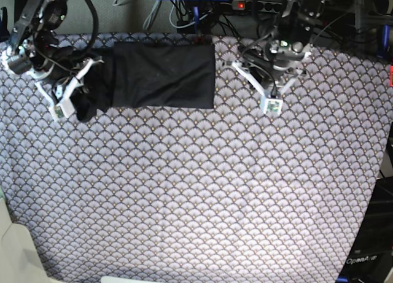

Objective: Fold the T-shirt properly
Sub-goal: 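Release the shirt and move the left gripper away from the bundle, then push the loose shirt end onto the bundle with the right gripper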

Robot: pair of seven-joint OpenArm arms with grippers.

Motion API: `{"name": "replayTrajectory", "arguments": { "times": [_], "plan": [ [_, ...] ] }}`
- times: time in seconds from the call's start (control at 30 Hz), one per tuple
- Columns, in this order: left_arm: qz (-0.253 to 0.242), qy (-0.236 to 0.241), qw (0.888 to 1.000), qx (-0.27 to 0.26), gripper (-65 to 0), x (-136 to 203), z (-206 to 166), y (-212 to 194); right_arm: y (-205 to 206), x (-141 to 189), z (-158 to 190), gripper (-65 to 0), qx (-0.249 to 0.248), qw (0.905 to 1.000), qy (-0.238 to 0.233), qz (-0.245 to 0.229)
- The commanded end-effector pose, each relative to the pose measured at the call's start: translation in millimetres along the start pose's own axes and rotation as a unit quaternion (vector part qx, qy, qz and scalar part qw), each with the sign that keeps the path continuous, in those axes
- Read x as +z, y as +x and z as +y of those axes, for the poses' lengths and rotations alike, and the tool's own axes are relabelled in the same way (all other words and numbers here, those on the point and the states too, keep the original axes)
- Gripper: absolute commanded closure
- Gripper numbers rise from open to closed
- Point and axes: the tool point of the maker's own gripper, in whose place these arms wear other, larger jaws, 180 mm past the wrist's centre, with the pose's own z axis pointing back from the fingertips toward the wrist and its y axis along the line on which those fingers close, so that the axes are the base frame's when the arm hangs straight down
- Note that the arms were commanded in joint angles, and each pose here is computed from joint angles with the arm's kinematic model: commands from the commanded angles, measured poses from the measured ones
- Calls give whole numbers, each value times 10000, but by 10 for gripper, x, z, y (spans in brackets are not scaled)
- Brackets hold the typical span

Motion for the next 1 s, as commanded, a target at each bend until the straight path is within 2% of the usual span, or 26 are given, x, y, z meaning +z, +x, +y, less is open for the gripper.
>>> {"name": "replayTrajectory", "arguments": {
  "times": [0.0,0.3,0.53,0.63,0.83,0.9,0.97],
  "plan": [
    [-189,4,9998,-25,0,37,12,96,141,51,-1,0,96,9996,-7,-261],
    [-173,-17,9998,-15,0,17,-12,94,139,108,-84,0,205,9996,-94,-157],
    [-188,-17,9998,-17,0,16,-11,108,411,175,229,0,118,9937,746,-828],
    [-188,-19,9998,-17,0,18,-13,110,557,235,393,0,57,9850,1215,-1221],
    [-202,-26,9998,-19,0,26,-17,125,822,400,716,0,-73,9575,2126,-1947],
    [-204,-20,9998,-15,0,26,-12,127,876,410,845,0,-97,9493,2370,-2063],
    [-218,-25,9998,-15,0,32,-15,136,900,388,942,0,-29,9460,2514,-2047]
  ]
}}
